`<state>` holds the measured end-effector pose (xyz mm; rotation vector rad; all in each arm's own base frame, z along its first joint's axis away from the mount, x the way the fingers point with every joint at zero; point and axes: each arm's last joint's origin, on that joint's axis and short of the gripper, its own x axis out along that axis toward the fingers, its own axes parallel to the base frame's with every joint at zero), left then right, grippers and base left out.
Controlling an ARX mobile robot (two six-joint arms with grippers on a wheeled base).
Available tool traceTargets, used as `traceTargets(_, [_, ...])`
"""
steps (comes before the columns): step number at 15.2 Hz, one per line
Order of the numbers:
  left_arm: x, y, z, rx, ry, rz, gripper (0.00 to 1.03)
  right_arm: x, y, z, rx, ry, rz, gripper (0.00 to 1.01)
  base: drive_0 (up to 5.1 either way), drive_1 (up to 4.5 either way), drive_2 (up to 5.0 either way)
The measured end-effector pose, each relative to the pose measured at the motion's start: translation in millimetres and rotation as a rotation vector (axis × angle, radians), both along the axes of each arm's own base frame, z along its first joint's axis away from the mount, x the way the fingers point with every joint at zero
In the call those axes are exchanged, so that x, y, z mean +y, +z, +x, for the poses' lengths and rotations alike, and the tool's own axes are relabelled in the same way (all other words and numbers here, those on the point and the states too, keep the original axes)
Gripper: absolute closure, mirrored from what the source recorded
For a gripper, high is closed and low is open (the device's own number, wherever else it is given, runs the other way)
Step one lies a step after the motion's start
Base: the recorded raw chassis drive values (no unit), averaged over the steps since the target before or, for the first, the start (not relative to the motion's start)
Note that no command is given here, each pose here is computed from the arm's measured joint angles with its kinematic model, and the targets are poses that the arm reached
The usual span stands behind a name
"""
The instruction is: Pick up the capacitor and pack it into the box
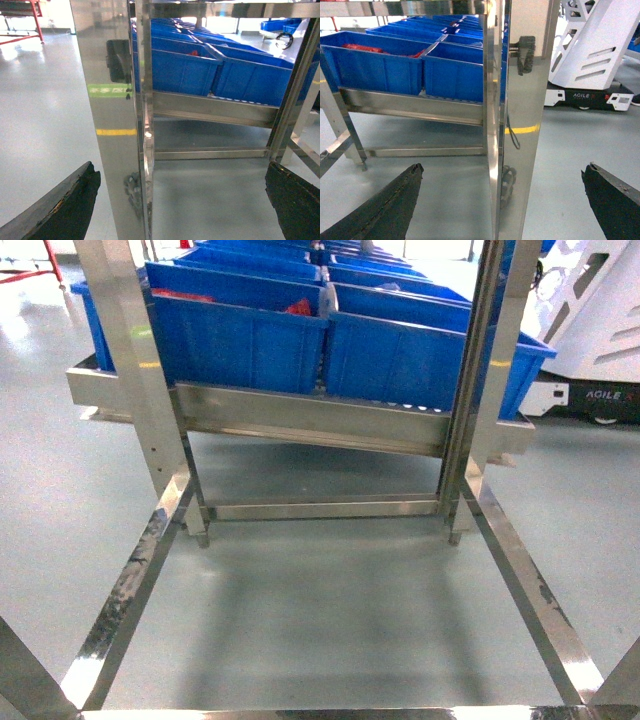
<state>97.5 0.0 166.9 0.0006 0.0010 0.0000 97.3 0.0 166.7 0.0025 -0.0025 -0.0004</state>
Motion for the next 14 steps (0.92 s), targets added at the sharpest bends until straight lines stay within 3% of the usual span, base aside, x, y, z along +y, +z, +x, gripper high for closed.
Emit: traceTargets(14, [0.0,-0.1,0.0,0.001,-0.001,0.000,0.05,0.0,-0.1,0.0,0.002,-0.001,0.000,0.03,0.0,0.00,0.0])
